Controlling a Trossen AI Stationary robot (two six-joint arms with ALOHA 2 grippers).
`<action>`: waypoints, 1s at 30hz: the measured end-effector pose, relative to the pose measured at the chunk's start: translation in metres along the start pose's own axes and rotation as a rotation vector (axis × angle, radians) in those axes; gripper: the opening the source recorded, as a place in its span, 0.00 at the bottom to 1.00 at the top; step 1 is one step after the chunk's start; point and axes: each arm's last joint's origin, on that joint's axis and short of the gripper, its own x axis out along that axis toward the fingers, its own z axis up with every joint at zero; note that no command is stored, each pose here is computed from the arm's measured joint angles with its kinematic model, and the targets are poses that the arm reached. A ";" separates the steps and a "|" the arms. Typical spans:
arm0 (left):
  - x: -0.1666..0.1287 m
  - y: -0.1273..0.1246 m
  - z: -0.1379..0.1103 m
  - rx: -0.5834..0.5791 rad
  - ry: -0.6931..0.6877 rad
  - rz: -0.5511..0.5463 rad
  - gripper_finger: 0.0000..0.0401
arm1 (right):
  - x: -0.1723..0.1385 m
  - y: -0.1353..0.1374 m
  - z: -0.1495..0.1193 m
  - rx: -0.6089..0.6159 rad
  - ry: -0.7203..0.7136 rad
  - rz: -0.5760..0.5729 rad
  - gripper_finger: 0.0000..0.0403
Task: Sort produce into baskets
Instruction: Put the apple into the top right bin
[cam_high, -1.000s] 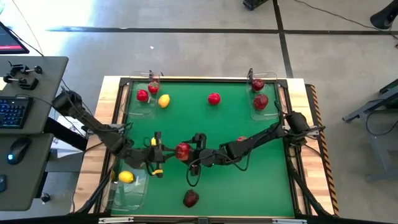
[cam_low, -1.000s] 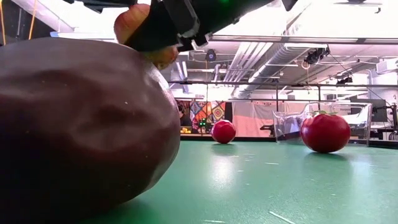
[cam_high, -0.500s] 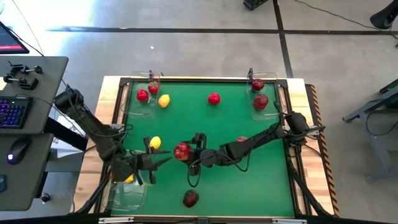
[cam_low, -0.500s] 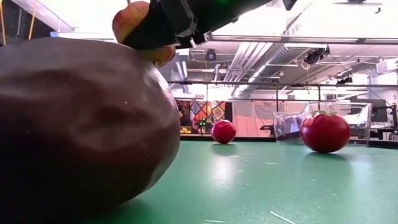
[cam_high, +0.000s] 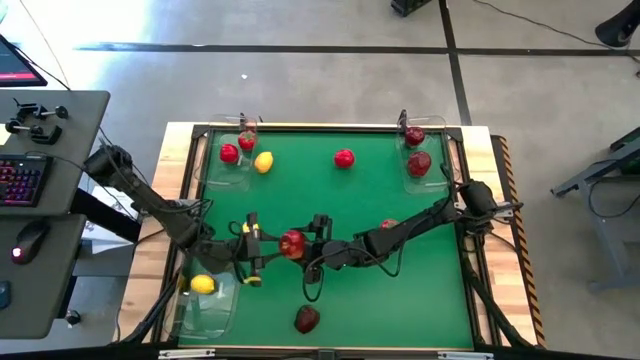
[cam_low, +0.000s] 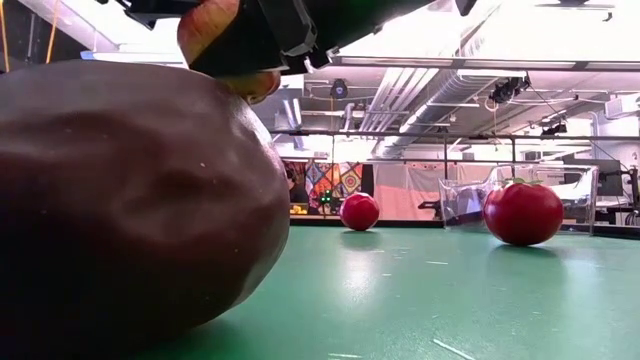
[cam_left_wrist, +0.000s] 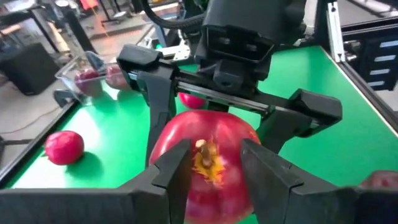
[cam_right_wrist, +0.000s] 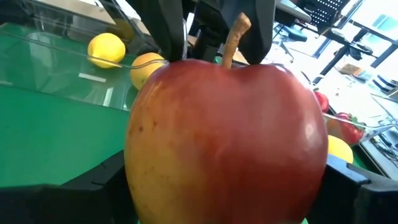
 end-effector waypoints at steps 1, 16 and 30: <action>0.001 0.001 0.000 -0.002 0.002 -0.008 0.32 | 0.000 0.000 0.000 -0.004 0.001 0.000 0.78; 0.007 0.000 0.000 0.017 0.007 -0.050 0.02 | 0.000 0.001 -0.002 -0.022 0.008 0.007 0.78; 0.008 0.001 -0.002 0.080 0.012 0.012 0.00 | 0.001 -0.001 0.000 0.061 -0.004 -0.016 0.97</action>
